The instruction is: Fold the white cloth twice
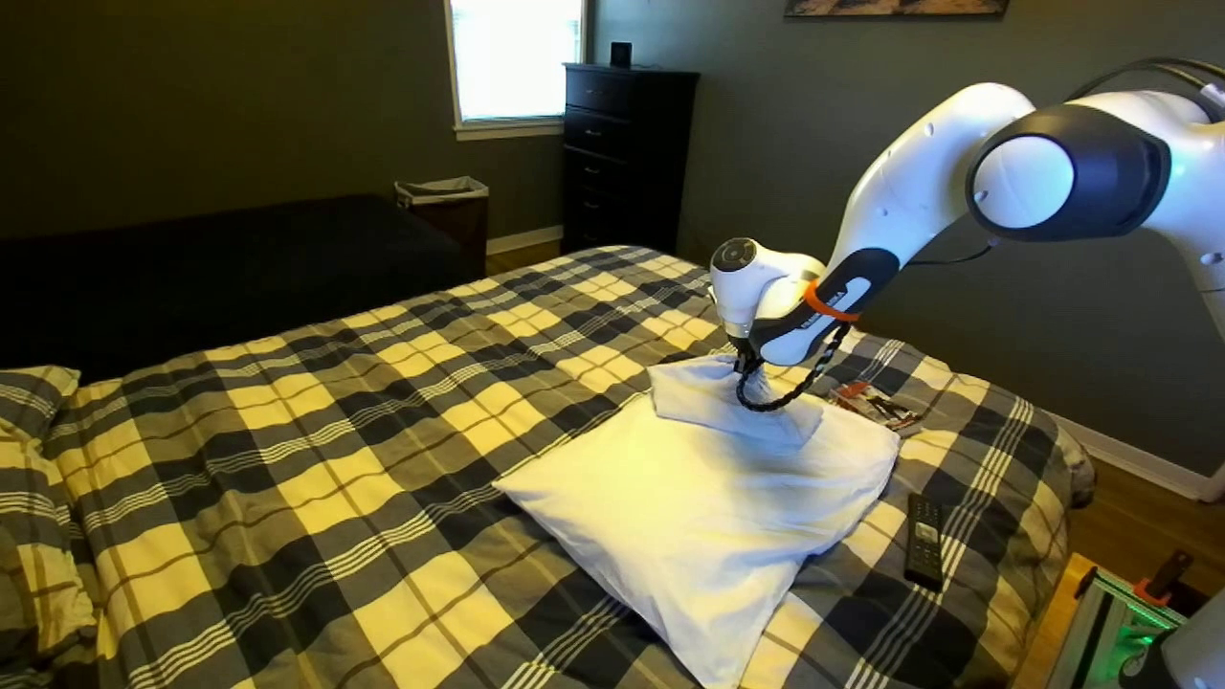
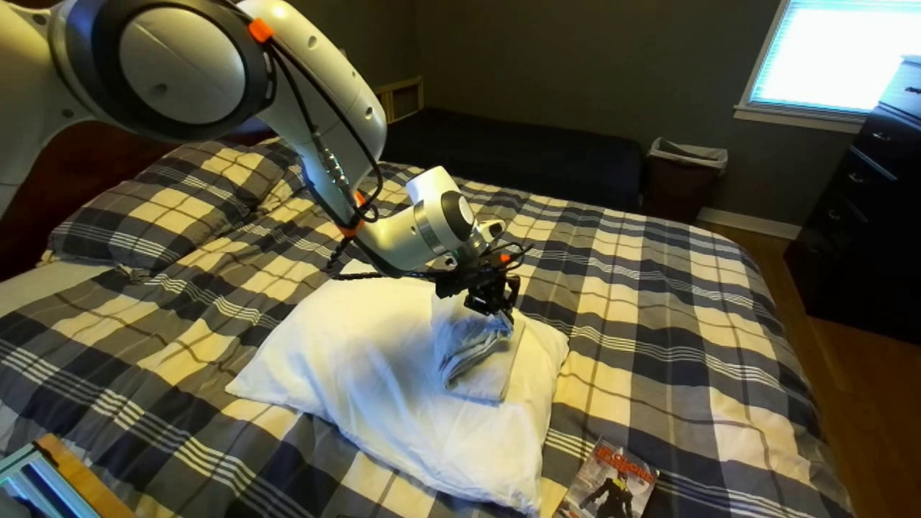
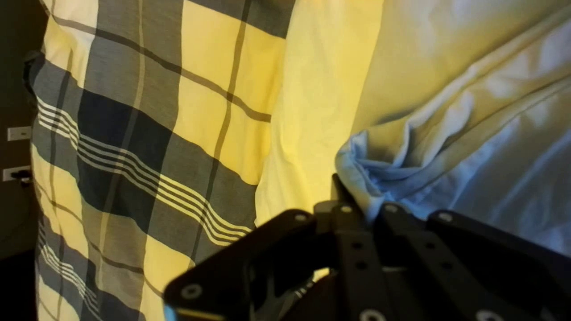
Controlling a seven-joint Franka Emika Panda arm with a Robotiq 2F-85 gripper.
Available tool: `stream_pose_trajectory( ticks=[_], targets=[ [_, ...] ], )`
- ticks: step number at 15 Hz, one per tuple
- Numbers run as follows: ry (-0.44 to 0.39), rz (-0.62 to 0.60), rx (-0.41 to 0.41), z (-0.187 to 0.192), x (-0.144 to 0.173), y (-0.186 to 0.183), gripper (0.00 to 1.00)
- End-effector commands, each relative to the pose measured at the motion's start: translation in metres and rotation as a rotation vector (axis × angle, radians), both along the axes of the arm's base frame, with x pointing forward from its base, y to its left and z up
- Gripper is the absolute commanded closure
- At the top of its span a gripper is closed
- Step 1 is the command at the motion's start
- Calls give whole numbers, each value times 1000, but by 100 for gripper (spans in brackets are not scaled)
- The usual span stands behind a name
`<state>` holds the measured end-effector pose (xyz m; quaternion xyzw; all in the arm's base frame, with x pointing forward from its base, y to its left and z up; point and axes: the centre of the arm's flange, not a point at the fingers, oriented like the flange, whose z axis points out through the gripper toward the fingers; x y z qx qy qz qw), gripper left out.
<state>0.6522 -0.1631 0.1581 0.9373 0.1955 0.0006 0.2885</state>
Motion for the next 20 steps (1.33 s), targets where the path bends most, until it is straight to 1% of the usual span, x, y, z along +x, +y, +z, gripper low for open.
stream_pose_trajectory(
  ticks=[1, 8, 15, 20],
  targets=[
    [-1, 21, 6, -12, 19, -10, 99],
    [-7, 46, 3, -23, 37, -15, 99],
    [-23, 54, 18, -26, 52, -13, 99],
    [-9, 66, 24, -34, 58, -11, 99]
  ],
)
